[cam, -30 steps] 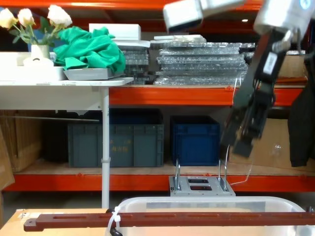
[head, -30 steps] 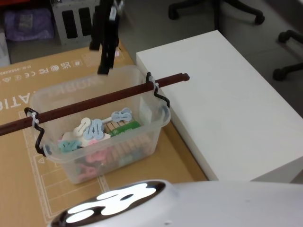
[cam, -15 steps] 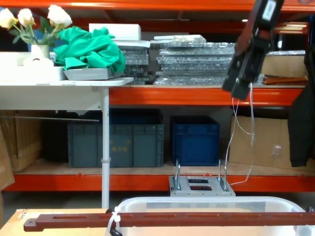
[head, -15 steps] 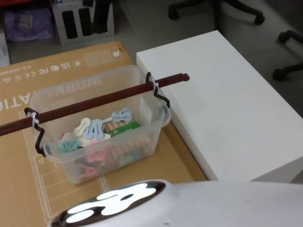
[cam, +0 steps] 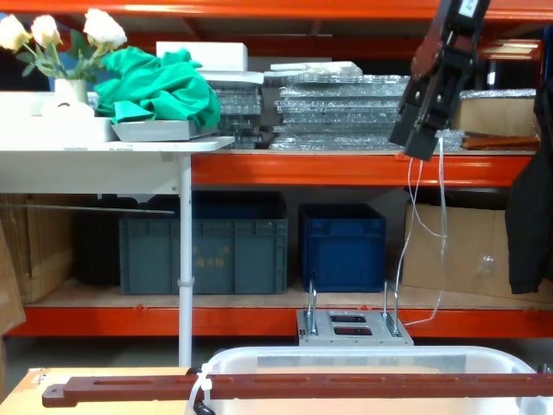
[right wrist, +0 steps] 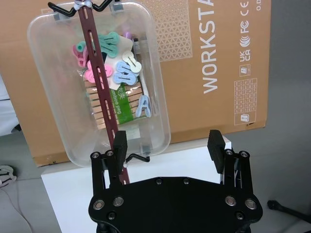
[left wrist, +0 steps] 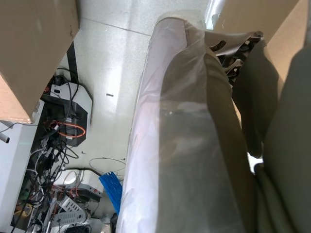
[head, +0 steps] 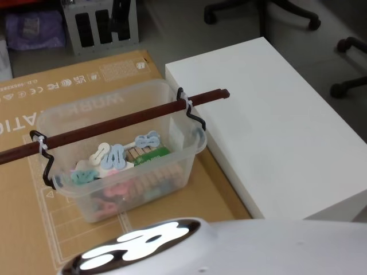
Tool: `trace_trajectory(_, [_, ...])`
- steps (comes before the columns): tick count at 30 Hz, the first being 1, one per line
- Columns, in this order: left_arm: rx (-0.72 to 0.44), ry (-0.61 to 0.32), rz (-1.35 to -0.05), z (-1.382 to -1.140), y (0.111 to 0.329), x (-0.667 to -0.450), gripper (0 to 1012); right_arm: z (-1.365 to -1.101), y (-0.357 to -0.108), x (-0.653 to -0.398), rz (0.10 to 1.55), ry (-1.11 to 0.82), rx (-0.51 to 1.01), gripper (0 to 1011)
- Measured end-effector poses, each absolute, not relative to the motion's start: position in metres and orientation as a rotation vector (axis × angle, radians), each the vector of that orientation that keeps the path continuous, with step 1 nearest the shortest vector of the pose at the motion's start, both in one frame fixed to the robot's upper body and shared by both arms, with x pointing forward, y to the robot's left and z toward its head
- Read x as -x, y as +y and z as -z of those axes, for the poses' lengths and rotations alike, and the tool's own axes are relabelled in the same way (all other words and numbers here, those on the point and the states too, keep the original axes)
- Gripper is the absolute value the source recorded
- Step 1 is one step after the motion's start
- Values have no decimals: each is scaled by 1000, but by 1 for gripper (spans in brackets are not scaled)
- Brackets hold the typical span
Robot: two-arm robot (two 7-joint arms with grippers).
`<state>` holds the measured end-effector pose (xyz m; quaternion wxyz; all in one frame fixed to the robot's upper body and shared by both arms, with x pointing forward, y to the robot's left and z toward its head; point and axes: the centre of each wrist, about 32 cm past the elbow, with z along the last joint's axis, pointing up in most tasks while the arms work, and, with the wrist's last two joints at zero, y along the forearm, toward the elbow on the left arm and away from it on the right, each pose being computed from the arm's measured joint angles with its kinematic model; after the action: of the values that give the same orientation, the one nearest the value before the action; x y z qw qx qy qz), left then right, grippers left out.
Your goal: Use one hand to grasp the basket and place it at the designated location.
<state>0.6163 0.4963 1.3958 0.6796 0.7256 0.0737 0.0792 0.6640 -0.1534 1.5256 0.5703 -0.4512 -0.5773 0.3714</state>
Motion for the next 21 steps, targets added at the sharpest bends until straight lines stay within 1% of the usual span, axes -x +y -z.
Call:
trace_trajectory(10, [-1629,166,-178,-1396,496,-616,0,-1523,-156,-664,-856,-1356,1048,1000])
trace_trajectory(15, [-1629,165,-177,-1396,496,-616,0,-1515,-155,-664,-871,-1343,1044,1000])
trace_trajectory(21, [-1629,165,-178,-1396,496,-616,0,-1498,-149,-665,-919,-1303,1026,1000])
